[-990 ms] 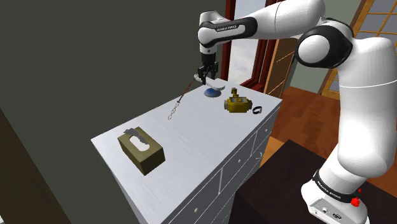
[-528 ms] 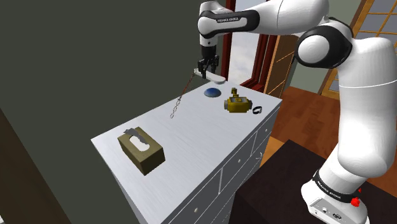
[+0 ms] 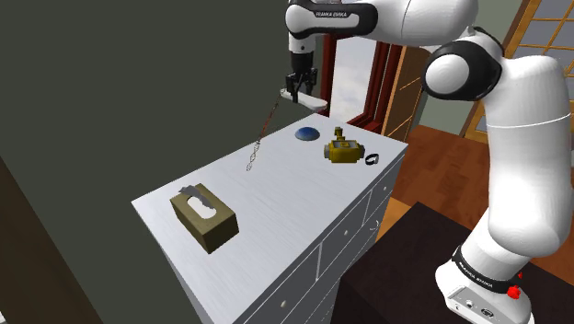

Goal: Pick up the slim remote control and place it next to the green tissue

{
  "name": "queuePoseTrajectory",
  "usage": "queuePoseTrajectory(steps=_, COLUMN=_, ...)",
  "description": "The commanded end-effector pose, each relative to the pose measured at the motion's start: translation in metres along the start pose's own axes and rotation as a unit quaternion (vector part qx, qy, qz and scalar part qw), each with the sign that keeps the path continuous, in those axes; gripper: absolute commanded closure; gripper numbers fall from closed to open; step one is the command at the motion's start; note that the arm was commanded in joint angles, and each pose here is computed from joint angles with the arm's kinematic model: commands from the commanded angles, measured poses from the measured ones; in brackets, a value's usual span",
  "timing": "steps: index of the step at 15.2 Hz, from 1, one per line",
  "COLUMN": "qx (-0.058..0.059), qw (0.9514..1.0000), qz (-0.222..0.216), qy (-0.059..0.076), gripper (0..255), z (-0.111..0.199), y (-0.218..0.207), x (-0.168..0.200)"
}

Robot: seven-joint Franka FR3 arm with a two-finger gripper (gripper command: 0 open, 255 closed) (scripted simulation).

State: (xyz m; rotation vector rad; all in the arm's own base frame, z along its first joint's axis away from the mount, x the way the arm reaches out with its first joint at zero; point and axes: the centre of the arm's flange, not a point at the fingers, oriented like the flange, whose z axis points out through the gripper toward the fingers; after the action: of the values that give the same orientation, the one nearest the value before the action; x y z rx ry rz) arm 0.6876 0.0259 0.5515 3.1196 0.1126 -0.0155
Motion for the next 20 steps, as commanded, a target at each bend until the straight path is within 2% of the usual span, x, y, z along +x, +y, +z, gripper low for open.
queuePoseTrajectory(steps=1, qx=0.000, qw=1.0000, qz=0.000, qy=0.000, gripper=255, z=-0.006, y=-0.011, x=-0.008)
queuePoseTrajectory(steps=20, qx=0.000, qw=1.0000, qz=0.000, qy=0.000, gripper=255, z=-0.010, y=-0.217, x=-0.151)
